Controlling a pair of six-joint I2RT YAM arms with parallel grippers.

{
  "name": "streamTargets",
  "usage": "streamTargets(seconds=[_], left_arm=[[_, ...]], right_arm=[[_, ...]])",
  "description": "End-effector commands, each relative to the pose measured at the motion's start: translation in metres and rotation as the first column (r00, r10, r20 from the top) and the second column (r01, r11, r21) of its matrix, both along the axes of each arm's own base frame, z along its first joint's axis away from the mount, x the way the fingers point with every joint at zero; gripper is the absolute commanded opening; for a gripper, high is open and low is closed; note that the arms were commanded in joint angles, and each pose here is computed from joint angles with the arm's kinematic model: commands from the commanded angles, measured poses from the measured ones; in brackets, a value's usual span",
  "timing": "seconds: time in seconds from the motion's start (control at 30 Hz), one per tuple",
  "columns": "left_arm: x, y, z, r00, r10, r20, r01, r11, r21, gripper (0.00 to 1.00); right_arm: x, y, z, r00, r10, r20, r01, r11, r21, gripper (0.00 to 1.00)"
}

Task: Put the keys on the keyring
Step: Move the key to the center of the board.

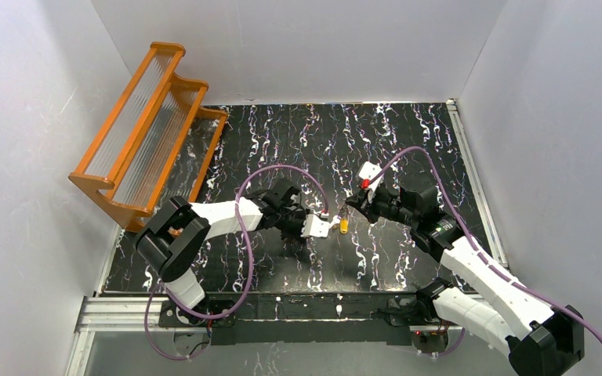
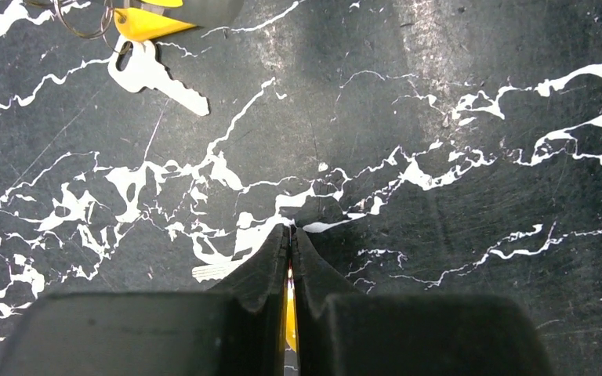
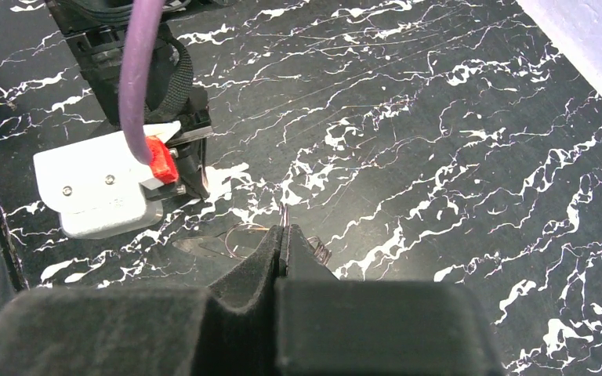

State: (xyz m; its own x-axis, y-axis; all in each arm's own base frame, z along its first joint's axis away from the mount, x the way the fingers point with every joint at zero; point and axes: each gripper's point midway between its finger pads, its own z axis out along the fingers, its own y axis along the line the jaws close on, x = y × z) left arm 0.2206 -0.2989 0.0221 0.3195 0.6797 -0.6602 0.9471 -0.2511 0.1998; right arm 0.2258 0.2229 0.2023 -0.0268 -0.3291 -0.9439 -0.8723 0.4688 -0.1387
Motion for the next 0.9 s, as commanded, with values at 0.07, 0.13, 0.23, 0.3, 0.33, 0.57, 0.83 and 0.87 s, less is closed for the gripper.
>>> streamTargets(seconds=[0.07,0.13,0.23,0.3,0.33,0.57,0.83,0.87], left_arm=[[0.002,0.017,0.006,0.999,0.047,-0.021,-0.046,0.997,0.06,0.0],[0.008,0.017,0.019,0.997,0.083,-0.004,-0.083,0.996,0.025,0.0],[0.014,0.02,0.041,0.99,0.144,-0.009,-0.144,0.989,-0.038,0.0],[0.017,0.02,0.058,0.983,0.183,-0.012,-0.183,0.979,-0.093,0.0],[0.017,0.019,0.066,0.98,0.2,-0.019,-0.201,0.972,-0.125,0.0],[0.018,0.019,0.106,0.929,0.356,-0.105,-0.37,0.874,-0.315,0.0],[0.003,0.04,0.064,0.87,0.454,-0.192,-0.488,0.848,-0.208,0.0],[0.002,0.043,0.059,0.858,0.473,-0.199,-0.508,0.837,-0.203,0.0]], right_arm=[[-0.004,0.005,0.015,0.998,0.037,0.045,-0.039,0.998,0.042,0.01],[-0.006,0.006,0.017,0.998,0.049,0.049,-0.052,0.998,0.044,0.01],[-0.009,0.011,0.019,0.995,0.087,0.048,-0.089,0.995,0.046,0.01],[-0.013,0.017,0.02,0.99,0.135,0.043,-0.138,0.989,0.05,0.01],[-0.015,0.02,0.021,0.986,0.161,0.041,-0.163,0.985,0.052,0.01],[-0.035,0.042,0.023,0.93,0.368,-0.008,-0.366,0.928,0.074,0.01],[-0.035,0.051,0.019,0.909,0.414,-0.053,-0.409,0.908,0.087,0.01],[-0.035,0.051,0.018,0.908,0.415,-0.056,-0.41,0.908,0.086,0.01]])
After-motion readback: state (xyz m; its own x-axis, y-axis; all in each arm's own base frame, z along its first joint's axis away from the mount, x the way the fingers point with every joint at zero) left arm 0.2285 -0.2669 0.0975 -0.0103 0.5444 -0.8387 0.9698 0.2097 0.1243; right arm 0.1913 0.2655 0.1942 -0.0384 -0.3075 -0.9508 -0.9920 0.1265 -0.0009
